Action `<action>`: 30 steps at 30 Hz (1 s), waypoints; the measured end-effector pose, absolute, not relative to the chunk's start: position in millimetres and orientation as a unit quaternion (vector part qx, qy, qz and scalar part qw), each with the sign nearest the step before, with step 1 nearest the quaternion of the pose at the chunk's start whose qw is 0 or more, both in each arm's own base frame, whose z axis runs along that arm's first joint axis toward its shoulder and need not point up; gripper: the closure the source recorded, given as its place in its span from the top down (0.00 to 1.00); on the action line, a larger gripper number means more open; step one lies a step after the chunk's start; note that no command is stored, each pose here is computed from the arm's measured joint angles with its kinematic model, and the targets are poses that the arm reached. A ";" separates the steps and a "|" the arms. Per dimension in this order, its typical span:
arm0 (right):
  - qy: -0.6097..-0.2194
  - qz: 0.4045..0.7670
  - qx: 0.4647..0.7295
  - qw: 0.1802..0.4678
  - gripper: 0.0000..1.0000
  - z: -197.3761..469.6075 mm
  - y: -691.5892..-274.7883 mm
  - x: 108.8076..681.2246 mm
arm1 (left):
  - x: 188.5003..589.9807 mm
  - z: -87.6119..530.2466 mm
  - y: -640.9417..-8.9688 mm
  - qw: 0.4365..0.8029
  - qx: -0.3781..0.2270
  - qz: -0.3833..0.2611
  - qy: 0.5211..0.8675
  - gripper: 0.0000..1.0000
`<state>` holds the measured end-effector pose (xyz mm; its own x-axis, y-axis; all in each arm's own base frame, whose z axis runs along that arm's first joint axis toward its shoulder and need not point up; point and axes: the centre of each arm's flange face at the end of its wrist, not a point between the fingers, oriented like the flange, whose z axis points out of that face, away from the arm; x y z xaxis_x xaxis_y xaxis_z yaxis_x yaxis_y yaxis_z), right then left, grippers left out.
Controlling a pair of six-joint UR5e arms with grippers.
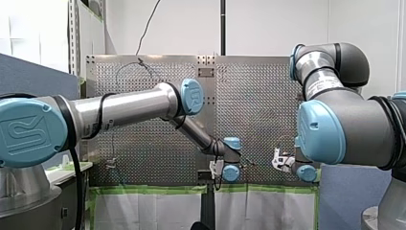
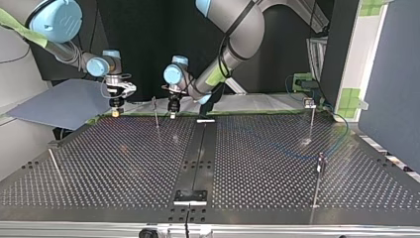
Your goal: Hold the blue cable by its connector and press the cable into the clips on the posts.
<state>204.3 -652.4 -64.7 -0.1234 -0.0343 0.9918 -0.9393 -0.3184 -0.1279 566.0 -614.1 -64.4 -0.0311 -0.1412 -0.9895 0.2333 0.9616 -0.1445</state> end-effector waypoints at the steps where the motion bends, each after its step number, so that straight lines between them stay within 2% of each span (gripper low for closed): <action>1: -0.446 0.603 0.544 0.376 0.00 -64.5 -654.3 204.1 | 568.3 -62.8 -613.5 0.696 0.031 -0.134 0.704 0.00; 21: -0.446 0.604 0.544 0.375 0.00 -64.6 -671.2 206.0 | 594.8 -41.6 -605.5 0.710 0.009 -0.116 0.694 0.00; 22: -0.446 0.604 0.544 0.375 0.00 -64.6 -671.1 206.4 | 594.5 -41.9 -605.3 0.710 0.010 -0.115 0.695 0.05; 23: -0.445 0.604 0.544 0.375 0.00 -64.6 -671.0 206.8 | 594.2 -42.4 -605.0 0.709 0.010 -0.114 0.696 0.17; 24: -0.445 0.604 0.545 0.375 0.00 -64.6 -670.9 207.1 | 593.7 -43.1 -604.4 0.707 0.011 -0.112 0.698 0.17; 25: -0.445 0.604 0.545 0.374 0.00 -64.6 -670.8 207.5 | 593.3 -43.8 -603.9 0.706 0.012 -0.111 0.700 0.34; 26: -0.445 0.604 0.545 0.374 0.00 -64.6 -670.7 207.7 | 592.8 -44.4 -603.3 0.704 0.013 -0.109 0.702 0.39; 27: -0.445 0.604 0.545 0.374 0.00 -64.7 -670.7 207.9 | 592.1 -45.5 -602.1 0.702 0.013 -0.105 0.705 0.39; 29: -0.445 0.604 0.545 0.374 0.00 -64.9 -670.5 208.0 | 591.0 -47.0 -600.2 0.698 0.013 -0.098 0.709 0.68; 30: -0.445 0.604 0.545 0.374 0.00 -65.0 -670.5 208.0 | 589.9 -47.8 -599.4 0.696 0.014 -0.094 0.712 0.68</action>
